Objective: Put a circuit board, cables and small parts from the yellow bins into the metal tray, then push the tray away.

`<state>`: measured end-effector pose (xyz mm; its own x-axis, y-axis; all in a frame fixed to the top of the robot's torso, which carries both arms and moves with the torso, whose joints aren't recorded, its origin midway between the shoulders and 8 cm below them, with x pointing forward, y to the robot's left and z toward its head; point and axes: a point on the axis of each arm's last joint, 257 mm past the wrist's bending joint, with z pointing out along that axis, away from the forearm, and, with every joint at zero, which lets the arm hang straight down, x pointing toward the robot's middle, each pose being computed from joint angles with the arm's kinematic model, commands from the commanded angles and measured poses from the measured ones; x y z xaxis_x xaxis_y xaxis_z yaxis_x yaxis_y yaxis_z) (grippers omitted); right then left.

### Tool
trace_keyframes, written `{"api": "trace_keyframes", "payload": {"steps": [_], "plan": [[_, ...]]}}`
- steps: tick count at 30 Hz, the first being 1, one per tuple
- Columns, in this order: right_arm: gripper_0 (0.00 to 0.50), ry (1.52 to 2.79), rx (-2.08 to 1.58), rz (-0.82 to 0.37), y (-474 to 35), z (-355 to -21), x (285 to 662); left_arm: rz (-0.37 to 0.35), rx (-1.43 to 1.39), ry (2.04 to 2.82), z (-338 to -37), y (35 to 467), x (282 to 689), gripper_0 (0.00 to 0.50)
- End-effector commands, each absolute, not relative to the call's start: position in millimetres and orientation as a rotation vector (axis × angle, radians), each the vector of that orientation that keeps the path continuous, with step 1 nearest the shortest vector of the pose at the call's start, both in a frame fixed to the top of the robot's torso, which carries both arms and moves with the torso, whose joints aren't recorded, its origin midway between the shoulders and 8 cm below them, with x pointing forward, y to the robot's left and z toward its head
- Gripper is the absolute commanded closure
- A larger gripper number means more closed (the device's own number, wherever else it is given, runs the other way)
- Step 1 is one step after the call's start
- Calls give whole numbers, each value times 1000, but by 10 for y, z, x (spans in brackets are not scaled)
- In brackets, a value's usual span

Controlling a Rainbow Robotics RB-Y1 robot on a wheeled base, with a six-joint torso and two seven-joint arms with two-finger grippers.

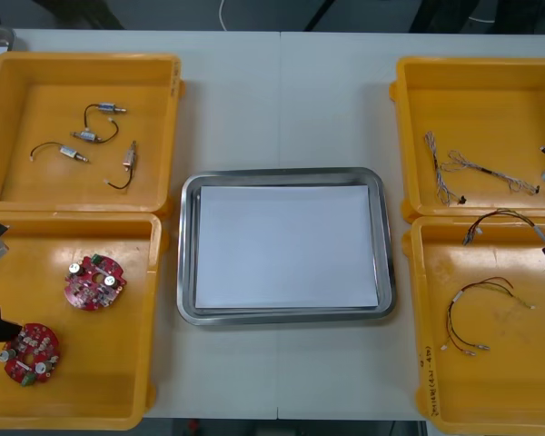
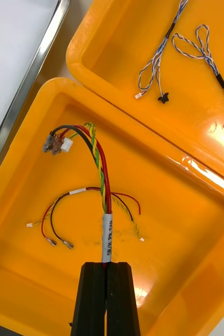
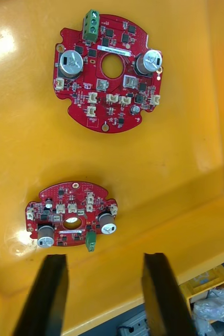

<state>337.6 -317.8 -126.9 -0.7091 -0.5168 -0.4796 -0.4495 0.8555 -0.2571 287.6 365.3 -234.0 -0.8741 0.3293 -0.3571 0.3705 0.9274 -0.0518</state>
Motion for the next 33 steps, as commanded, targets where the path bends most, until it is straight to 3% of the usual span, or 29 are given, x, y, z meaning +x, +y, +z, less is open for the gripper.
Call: {"api": "trace_keyframes", "payload": {"steps": [1, 21, 33], "plan": [[500, 2460, -752, -232, -3246, -1199, 3403, -155, 511, 2709, -2166, 3620, 2948, 0], [500, 2460, -743, -243, -3269, -1196, 3411, -181, 479, 2696, -2597, 3550, 2821, 0], [500, 2460, -745, -238, -3263, -1193, 3407, -169, 469, 2737, -2824, 3601, 2621, 0]]}}
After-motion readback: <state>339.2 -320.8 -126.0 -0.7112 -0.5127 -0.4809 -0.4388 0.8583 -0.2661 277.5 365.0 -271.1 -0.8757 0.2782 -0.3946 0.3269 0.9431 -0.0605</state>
